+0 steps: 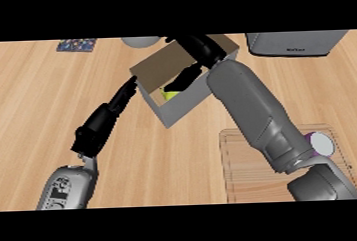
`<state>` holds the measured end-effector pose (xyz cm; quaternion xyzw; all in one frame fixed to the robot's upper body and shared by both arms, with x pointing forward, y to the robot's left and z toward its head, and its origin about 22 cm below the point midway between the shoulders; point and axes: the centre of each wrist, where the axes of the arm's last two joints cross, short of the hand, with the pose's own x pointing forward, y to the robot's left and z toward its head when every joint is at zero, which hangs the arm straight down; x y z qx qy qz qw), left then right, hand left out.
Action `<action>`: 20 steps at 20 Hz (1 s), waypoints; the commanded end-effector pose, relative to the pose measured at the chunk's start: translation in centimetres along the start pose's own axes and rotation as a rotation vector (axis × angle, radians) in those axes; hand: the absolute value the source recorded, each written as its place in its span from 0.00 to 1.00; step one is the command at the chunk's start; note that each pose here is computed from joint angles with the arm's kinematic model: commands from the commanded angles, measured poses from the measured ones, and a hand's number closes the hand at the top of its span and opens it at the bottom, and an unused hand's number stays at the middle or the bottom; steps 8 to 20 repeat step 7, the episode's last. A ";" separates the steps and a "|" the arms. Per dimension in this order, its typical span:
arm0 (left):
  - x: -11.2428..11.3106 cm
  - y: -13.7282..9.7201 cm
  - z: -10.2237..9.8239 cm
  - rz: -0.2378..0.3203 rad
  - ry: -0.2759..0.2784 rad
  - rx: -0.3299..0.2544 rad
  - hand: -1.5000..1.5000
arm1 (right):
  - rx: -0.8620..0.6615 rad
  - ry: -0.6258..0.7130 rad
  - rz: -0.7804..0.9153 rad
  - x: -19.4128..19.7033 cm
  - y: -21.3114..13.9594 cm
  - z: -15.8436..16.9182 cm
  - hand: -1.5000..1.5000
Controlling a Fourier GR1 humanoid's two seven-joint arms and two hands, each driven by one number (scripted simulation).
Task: Pick the pear from the cutting board and place it in the cardboard box
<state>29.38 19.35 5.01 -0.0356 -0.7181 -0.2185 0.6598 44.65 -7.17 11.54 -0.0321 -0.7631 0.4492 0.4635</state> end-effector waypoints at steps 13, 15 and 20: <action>0.2 0.1 0.9 -0.007 0.002 0.006 0.50 | -0.254 -0.040 -0.481 -4.5 -5.7 3.6 0.00; 0.2 0.1 0.9 -0.007 0.002 0.006 0.50 | -0.254 -0.040 -0.481 -4.5 -5.7 3.6 0.00; 0.2 0.1 0.9 -0.007 0.002 0.006 0.50 | -0.254 -0.040 -0.481 -4.5 -5.7 3.6 0.00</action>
